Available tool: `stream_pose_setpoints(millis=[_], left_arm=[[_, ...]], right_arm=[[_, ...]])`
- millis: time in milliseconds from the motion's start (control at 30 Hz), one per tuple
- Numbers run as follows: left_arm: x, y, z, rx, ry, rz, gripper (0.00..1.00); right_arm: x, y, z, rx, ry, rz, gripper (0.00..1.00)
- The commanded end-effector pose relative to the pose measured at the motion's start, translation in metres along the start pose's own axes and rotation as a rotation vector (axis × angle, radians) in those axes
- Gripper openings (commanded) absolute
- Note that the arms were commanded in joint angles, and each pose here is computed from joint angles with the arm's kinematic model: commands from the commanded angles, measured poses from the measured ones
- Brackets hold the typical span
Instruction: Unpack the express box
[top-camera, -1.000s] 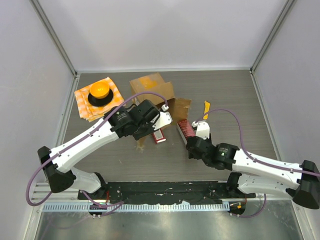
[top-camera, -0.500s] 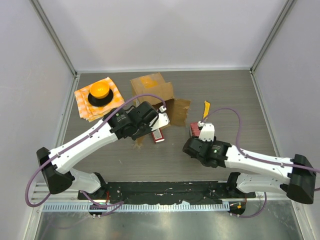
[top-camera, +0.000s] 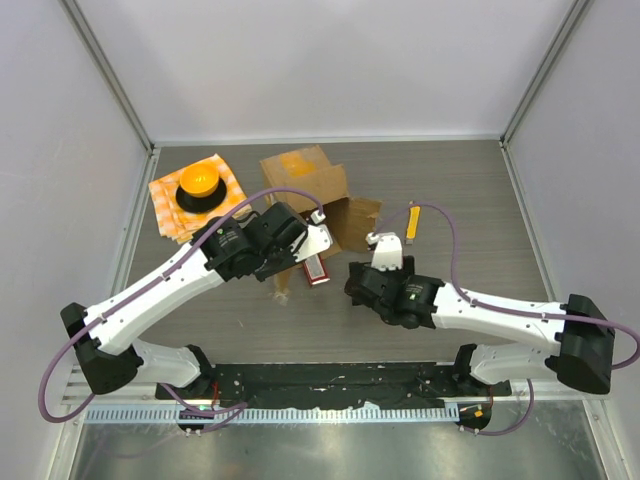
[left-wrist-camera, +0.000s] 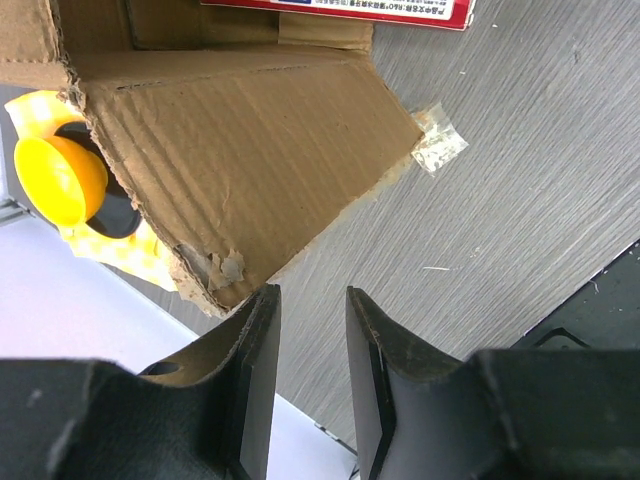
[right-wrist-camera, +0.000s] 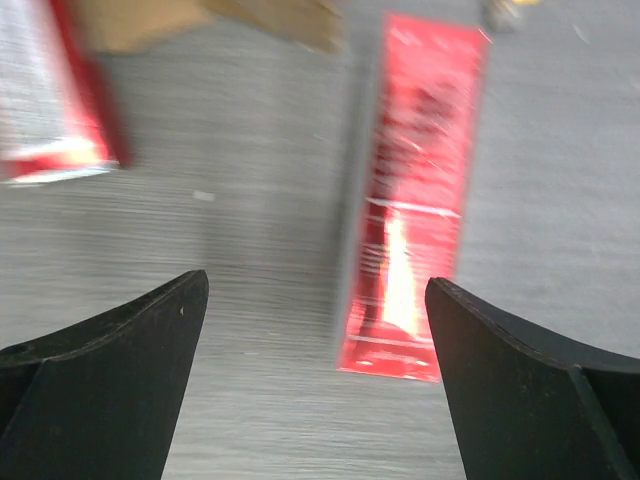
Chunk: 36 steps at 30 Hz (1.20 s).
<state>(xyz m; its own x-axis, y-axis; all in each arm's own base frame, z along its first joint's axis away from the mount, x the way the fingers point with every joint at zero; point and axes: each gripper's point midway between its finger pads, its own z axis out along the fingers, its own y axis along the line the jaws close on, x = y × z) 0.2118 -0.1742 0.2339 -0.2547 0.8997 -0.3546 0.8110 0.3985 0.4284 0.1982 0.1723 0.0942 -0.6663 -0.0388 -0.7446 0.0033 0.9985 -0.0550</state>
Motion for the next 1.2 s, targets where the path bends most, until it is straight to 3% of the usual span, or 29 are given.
stream_pose_setpoints(millis=[0,133,333,767,867,1067,1167], left_arm=[[-0.006,0.002,-0.01,0.007,-0.046,-0.018,0.36],[-0.01,0.002,-0.011,0.014,-0.06,-0.033,0.36],[-0.009,0.002,-0.012,0.014,-0.06,-0.038,0.36],[-0.011,0.0,-0.017,0.025,-0.085,-0.053,0.36],[-0.011,0.001,-0.018,0.023,-0.087,-0.055,0.36],[-0.01,0.003,-0.019,0.011,-0.092,-0.052,0.36],[-0.009,0.005,-0.018,-0.005,-0.095,-0.049,0.36]], right_arm=[[-0.075,0.075,-0.043,-0.259,-0.193,-0.076,0.96],[-0.071,0.113,-0.035,-0.366,-0.217,-0.122,0.98],[-0.054,0.155,0.014,-0.398,-0.207,-0.174,0.97],[-0.038,0.18,0.076,-0.379,-0.182,-0.18,0.89],[-0.027,0.183,0.081,-0.402,-0.158,-0.175,0.78],[-0.024,0.162,0.06,-0.418,-0.127,-0.102,0.45],[-0.03,0.139,0.029,-0.402,-0.133,-0.048,0.42]])
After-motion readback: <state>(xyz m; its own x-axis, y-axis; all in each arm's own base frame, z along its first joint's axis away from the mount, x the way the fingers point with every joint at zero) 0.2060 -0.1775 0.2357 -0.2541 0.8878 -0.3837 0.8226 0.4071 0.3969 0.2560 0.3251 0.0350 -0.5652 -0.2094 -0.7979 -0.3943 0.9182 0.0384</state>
